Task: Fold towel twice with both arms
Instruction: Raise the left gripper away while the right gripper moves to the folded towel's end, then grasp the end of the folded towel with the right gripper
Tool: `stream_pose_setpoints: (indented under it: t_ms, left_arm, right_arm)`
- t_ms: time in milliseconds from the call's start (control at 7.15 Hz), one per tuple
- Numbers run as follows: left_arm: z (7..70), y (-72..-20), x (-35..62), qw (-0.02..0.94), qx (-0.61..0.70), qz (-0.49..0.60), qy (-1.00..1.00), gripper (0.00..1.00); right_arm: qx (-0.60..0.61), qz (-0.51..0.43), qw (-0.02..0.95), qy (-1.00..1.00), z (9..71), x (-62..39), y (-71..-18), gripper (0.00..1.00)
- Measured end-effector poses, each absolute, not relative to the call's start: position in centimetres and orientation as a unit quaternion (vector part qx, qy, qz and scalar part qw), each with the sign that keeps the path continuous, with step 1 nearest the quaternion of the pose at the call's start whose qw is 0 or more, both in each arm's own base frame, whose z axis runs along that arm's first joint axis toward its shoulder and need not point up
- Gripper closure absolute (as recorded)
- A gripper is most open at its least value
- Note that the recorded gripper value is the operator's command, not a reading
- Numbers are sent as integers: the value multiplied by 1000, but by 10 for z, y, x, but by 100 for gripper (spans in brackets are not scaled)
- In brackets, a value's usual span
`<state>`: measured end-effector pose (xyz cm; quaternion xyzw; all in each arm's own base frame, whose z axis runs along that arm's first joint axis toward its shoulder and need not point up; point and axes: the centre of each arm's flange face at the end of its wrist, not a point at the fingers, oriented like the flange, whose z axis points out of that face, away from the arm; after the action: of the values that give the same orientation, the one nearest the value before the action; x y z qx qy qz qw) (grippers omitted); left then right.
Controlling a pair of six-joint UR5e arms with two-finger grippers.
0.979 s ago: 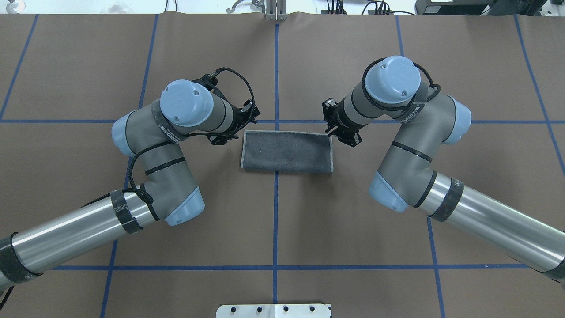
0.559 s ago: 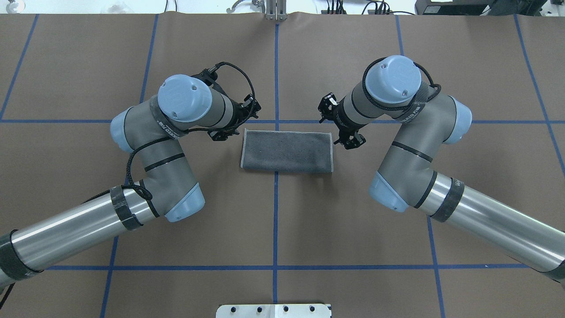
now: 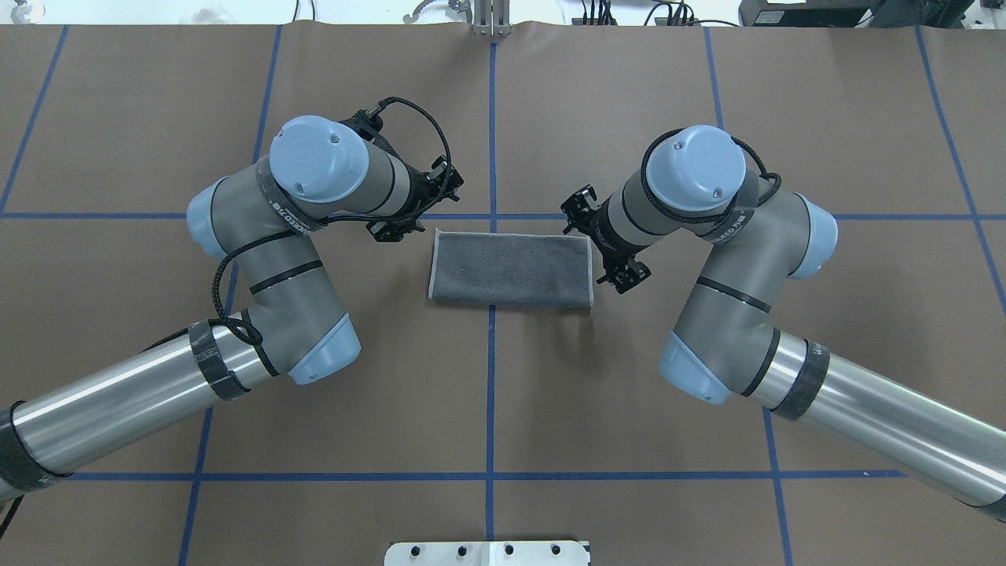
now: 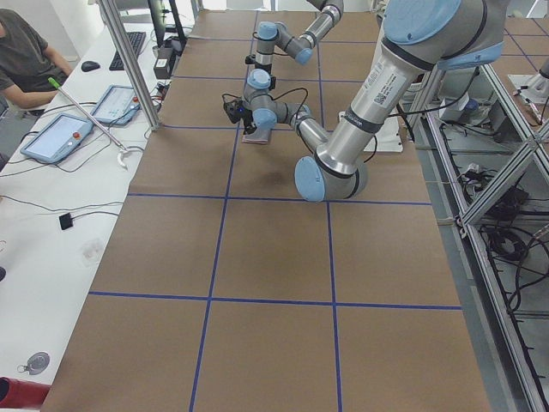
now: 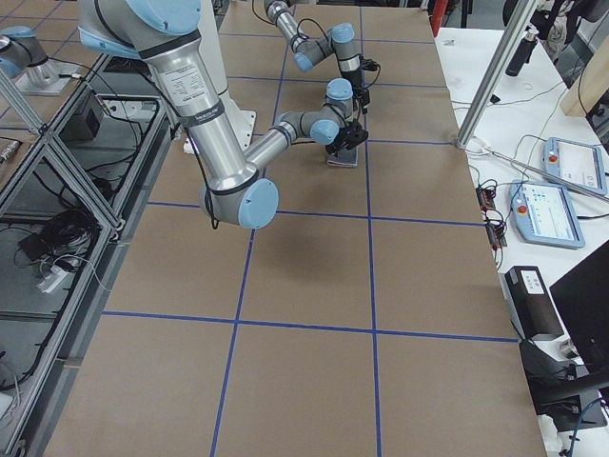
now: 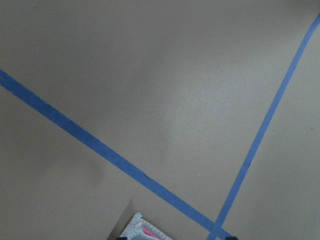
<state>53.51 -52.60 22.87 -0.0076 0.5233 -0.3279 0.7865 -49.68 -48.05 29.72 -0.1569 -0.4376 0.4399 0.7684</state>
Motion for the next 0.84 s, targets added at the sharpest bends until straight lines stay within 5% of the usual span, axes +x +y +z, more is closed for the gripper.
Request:
stream_pose_setpoints:
  t_ms: [839]
  left_arm:
    - [233, -524, 535, 787, -11, -329, 522, 26]
  right_arm:
    - [-195, 465, 760, -411, 319, -515, -441, 35]
